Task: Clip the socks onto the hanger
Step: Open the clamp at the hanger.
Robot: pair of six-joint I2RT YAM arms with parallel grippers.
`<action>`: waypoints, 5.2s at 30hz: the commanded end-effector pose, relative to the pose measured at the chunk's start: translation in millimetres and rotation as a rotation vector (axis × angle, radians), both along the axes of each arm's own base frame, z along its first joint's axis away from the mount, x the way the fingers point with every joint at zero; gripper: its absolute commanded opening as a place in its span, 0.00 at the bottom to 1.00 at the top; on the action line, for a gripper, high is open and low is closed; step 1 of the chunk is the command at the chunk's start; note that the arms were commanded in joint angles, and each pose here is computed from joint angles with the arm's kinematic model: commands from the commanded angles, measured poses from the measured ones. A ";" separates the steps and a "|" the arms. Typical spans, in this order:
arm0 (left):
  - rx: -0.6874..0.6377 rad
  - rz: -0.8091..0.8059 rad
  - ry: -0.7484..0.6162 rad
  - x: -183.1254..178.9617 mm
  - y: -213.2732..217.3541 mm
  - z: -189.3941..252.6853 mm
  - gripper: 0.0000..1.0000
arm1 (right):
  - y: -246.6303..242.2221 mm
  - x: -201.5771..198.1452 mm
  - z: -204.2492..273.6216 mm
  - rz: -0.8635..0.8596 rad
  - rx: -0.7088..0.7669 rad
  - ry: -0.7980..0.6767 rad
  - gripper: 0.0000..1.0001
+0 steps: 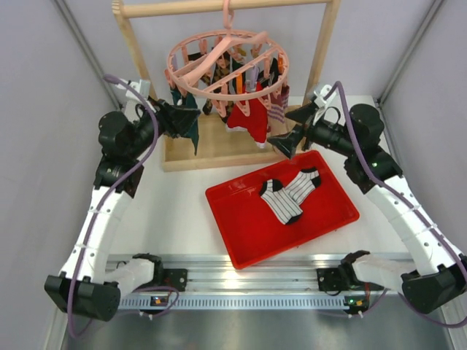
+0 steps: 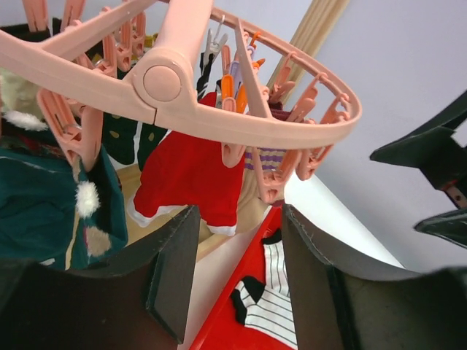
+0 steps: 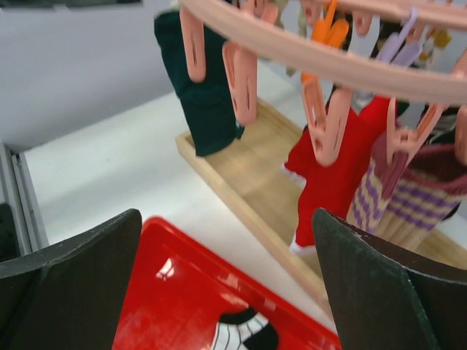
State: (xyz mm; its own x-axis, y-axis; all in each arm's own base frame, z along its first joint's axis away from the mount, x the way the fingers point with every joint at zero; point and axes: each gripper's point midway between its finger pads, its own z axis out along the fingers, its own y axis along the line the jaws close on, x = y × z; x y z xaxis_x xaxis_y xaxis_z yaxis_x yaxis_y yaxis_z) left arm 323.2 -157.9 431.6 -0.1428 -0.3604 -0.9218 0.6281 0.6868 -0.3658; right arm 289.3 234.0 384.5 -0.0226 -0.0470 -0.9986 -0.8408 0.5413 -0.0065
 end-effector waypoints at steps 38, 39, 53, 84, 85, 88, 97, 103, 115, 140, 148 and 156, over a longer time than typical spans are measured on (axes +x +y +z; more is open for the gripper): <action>-0.103 0.035 -0.080 19.7 -27.7 29.1 0.57 | 103.6 2.6 39.6 0.061 0.207 -0.337 0.81; -0.103 0.035 -0.081 18.0 -27.2 29.2 0.57 | 103.1 2.5 37.2 0.060 0.205 -0.333 0.81; -0.113 0.028 -0.060 -4.9 -23.8 19.9 0.48 | 99.3 -2.7 38.8 0.066 0.200 -0.340 0.56; -0.219 0.128 -0.019 31.5 -45.2 4.2 0.41 | 117.1 6.5 25.2 0.111 0.192 -0.324 0.67; -0.218 0.125 -0.018 32.3 -46.1 3.9 0.41 | 117.8 7.3 25.0 0.113 0.194 -0.321 0.66; -0.222 0.123 -0.024 33.1 -46.8 7.2 0.42 | 119.4 8.7 27.2 0.118 0.207 -0.312 0.64; -0.239 0.093 -0.012 40.2 -55.6 10.0 0.39 | 127.0 11.1 32.1 0.143 0.237 -0.314 0.57; -0.255 0.095 -0.009 41.0 -55.4 18.3 0.38 | 131.0 19.5 35.3 0.134 0.246 -0.315 0.53; -0.247 0.096 -0.007 44.0 -56.8 19.4 0.21 | 129.8 34.2 37.3 0.094 0.266 -0.309 0.51; -0.171 0.082 0.045 29.0 -54.3 7.2 0.00 | 117.0 57.6 59.2 -0.032 0.298 -0.374 0.48; -0.164 0.059 0.049 24.5 -56.6 8.7 0.00 | 127.4 47.8 53.2 0.056 0.264 -0.407 0.48; -0.178 0.008 0.062 17.8 -63.3 10.9 0.00 | 138.4 46.0 51.6 0.088 0.261 -0.401 0.39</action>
